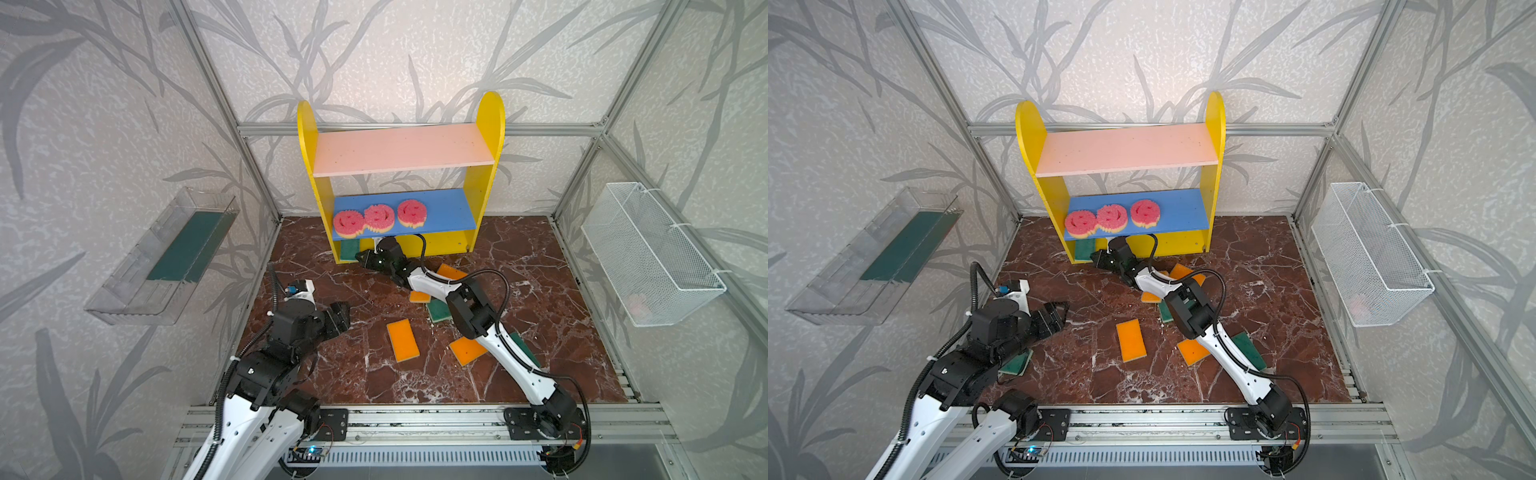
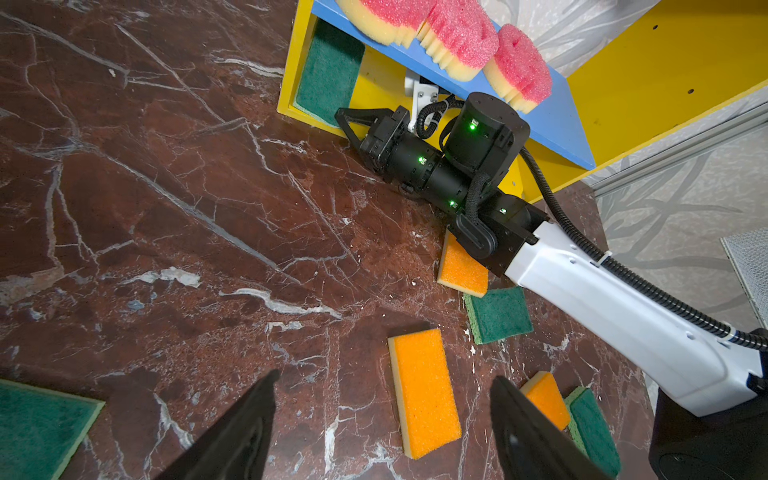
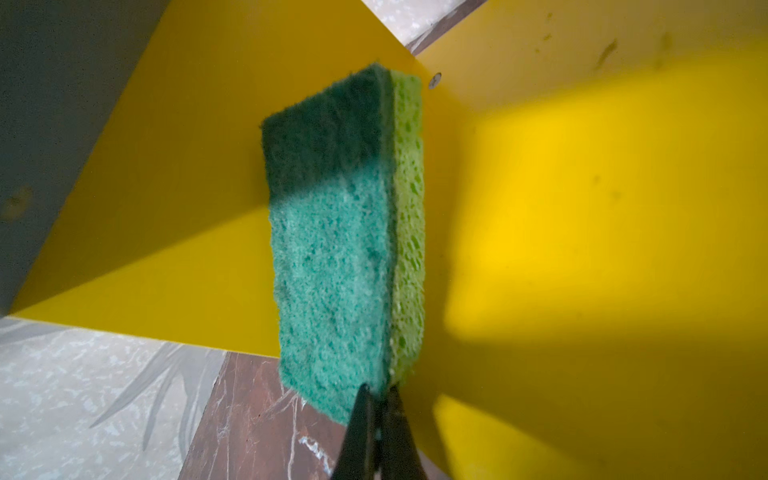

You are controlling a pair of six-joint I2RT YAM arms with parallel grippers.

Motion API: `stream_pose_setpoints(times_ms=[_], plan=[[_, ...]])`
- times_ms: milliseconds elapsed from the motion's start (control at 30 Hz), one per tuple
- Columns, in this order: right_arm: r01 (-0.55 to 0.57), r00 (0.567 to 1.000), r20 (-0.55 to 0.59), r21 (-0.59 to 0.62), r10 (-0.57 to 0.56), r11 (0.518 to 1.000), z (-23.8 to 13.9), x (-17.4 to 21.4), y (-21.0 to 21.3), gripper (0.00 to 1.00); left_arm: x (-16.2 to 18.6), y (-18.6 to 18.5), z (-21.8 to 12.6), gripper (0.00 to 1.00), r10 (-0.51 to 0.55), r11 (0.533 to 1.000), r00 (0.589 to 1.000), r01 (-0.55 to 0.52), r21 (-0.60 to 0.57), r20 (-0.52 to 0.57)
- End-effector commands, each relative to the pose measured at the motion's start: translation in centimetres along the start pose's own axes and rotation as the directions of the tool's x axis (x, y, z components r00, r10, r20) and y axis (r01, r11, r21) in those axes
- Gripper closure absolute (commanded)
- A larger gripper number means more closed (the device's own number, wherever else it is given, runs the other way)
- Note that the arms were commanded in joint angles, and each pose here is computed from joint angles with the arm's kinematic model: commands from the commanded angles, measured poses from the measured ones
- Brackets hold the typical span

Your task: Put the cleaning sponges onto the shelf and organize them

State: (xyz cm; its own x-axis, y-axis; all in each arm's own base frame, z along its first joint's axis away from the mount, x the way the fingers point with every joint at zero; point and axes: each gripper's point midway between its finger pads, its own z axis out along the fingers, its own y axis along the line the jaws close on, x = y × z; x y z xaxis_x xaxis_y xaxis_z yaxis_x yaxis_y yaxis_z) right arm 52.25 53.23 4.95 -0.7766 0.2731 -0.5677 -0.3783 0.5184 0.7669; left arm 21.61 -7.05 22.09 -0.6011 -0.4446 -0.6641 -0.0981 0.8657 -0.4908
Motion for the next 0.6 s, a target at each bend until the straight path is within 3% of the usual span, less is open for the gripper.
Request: stream_pose_setpoints(times_ms=[0, 100, 233, 567], plan=[[0.052, 0.998, 0.046, -0.032, -0.05, 0.998, 0.01, -1.75, 1.66, 0.95, -0.8, -0.1, -0.29, 0.18, 0.001, 1.0, 1.0, -0.001, -0.002, 0.029], [0.055, 0.998, 0.045, -0.032, -0.054, 0.998, -0.01, -1.79, 1.76, 0.8, -0.86, -0.18, -0.2, 0.18, 0.002, 1.0, 1.0, -0.002, 0.0, 0.029], [0.067, 0.997, 0.045, -0.031, -0.065, 0.997, -0.1, -2.01, 2.01, 0.69, -0.87, -0.22, -0.06, 0.18, 0.002, 1.0, 1.0, -0.002, 0.0, 0.027], [0.07, 0.997, 0.045, -0.022, -0.069, 0.997, 0.12, -2.15, 1.77, 0.62, -0.78, -0.16, 0.05, 0.18, -0.004, 1.0, 1.0, 0.004, -0.001, 0.023]])
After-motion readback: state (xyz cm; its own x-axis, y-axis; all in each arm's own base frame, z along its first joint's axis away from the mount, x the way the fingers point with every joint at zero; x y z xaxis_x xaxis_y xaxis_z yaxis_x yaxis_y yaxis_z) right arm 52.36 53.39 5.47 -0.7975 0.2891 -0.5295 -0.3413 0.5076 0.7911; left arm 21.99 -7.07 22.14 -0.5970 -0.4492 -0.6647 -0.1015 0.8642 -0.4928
